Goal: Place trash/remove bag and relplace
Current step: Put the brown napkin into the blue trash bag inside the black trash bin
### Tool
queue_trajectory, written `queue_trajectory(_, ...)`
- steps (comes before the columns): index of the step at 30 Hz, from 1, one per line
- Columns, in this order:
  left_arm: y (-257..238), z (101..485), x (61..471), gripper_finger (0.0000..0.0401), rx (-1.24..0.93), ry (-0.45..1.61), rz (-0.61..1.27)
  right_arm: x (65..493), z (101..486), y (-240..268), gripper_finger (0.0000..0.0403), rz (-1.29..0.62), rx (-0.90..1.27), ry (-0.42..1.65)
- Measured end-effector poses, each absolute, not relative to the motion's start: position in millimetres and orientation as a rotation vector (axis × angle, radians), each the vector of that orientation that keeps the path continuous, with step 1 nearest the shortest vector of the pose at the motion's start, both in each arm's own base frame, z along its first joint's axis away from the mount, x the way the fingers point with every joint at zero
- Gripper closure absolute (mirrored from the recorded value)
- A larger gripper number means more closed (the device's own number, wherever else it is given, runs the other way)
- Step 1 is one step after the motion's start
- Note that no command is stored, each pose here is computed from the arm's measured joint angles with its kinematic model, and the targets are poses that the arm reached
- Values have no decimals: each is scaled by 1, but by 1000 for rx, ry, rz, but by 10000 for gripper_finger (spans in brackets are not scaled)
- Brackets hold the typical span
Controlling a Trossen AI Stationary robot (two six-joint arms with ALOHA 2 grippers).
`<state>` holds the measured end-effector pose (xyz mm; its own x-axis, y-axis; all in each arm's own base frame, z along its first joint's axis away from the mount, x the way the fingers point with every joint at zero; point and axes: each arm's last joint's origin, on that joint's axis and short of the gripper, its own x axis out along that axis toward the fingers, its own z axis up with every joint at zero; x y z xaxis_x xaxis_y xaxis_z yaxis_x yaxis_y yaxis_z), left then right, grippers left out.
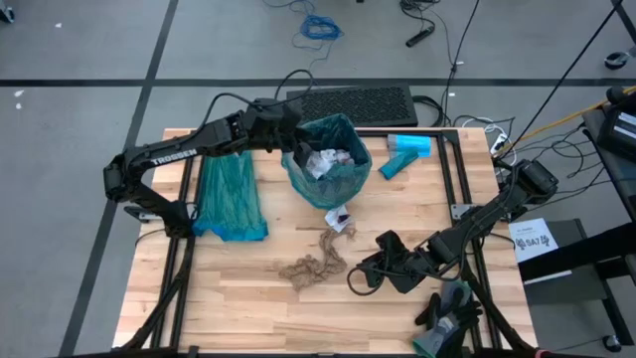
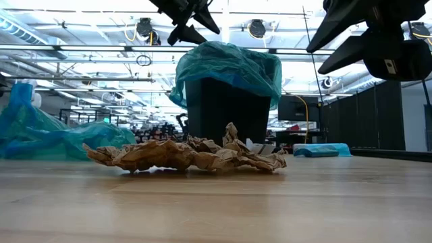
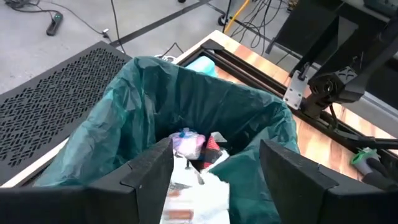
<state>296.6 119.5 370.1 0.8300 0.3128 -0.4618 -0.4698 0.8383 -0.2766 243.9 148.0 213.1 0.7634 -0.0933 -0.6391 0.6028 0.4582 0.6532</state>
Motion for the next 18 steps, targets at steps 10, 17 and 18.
queue_trajectory(10, 77, 373, 283, 157, -462, 568, 207, 244, 213, 147, 273, -461, 1013, 573)
queue_trajectory(17, 12, 355, 268, 157, -338, 811, 218, 249, 214, 142, 273, -484, 1067, 555)
queue_trajectory(18, 3, 351, 268, 157, -338, 820, 207, 250, 214, 141, 273, -469, 1047, 555)
